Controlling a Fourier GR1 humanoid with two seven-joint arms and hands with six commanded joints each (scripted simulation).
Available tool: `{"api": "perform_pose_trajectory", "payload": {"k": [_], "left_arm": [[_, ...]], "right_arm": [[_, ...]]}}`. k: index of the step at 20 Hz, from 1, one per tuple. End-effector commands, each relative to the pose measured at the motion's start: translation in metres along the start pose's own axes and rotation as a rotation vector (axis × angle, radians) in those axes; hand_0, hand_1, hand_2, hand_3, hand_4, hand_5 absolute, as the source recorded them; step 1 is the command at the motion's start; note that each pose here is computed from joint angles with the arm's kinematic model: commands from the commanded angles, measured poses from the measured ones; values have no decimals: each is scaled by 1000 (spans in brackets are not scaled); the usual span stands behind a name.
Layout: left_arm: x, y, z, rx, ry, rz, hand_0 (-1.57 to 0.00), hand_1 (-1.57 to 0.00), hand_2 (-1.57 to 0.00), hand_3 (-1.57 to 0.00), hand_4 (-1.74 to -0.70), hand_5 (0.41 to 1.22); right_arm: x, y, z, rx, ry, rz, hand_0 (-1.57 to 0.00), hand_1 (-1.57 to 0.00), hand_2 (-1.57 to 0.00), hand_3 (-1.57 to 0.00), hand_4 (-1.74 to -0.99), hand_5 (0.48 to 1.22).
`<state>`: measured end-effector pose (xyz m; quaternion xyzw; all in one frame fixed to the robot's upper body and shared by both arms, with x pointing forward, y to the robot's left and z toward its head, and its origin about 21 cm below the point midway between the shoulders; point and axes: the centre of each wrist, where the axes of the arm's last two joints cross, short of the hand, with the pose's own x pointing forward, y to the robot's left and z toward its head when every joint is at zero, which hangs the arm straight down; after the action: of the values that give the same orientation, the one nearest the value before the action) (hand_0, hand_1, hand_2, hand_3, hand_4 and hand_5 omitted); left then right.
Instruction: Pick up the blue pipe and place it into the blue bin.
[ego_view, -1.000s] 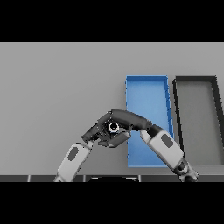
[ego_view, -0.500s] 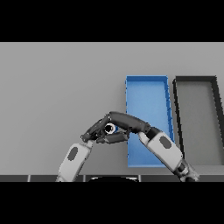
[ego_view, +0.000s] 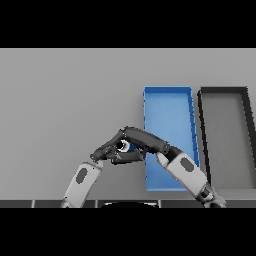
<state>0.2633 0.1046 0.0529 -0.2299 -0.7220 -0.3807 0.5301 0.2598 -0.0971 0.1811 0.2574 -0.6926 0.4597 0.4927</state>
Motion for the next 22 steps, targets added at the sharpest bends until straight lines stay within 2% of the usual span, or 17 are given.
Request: {"api": "perform_pose_trajectory", "payload": {"k": [1, 3, 5, 7, 9, 11, 15, 18, 20, 22], "left_arm": [[0, 0, 1, 9, 20, 5, -383, -351, -338, -305, -1085, 1029], [3, 0, 0, 26, 76, 19, -244, -224, -216, -195, -1017, 848], [1, -2, 1, 36, 100, 39, -156, -143, -138, -124, -980, 704], [-1, -6, 5, 34, 126, 70, -100, -91, -88, -79, -969, 603], [-2, -3, 6, 48, 131, 39, -63, -58, -56, -50, -955, 538], [-4, -4, 3, 49, 151, 32, -40, -37, -35, -32, -938, 495], [-7, -7, 3, 44, 165, 37, -16, -14, -14, -12, -913, 470], [-10, -2, 4, 48, 185, 32, -8, -7, -7, -6, -907, 450], [-7, -4, 4, 38, 177, 33, -5, -4, -4, -3, -906, 441], [-4, -5, 7, 39, 176, 38, -3, -2, -2, -2, -905, 435]], "right_arm": [[3, 2, -4, 1, 8, 13, -1567, -1567, -1567, -1563, -1739, 1214], [4, 3, 0, -1, -21, 24, -1568, -1568, -1569, -1566, -1740, 1217], [4, 7, -2, -10, -23, 27, -1569, -1569, -1569, -1568, -1740, 1218], [3, 8, -2, -3, -9, 10, -1570, -1570, -1570, -1569, -1740, 1219], [3, 6, -1, -13, -25, -23, -1570, -1570, -1570, -1570, -1741, 1220], [8, 0, -1, -24, -54, -65, -1571, -1571, -1571, -1570, -1741, 1220], [29, -11, -4, -30, -63, -163, -1571, -1571, -1571, -1571, -1741, 1221], [62, -34, -6, -34, -131, -186, -1571, -1571, -1571, -1571, -1741, 1221], [86, -58, -10, -23, -197, -184, -1571, -1571, -1571, -1571, -1741, 1221], [101, -78, -9, -87, -231, -173, -1571, -1571, -1571, -1571, -1741, 1221]]}}
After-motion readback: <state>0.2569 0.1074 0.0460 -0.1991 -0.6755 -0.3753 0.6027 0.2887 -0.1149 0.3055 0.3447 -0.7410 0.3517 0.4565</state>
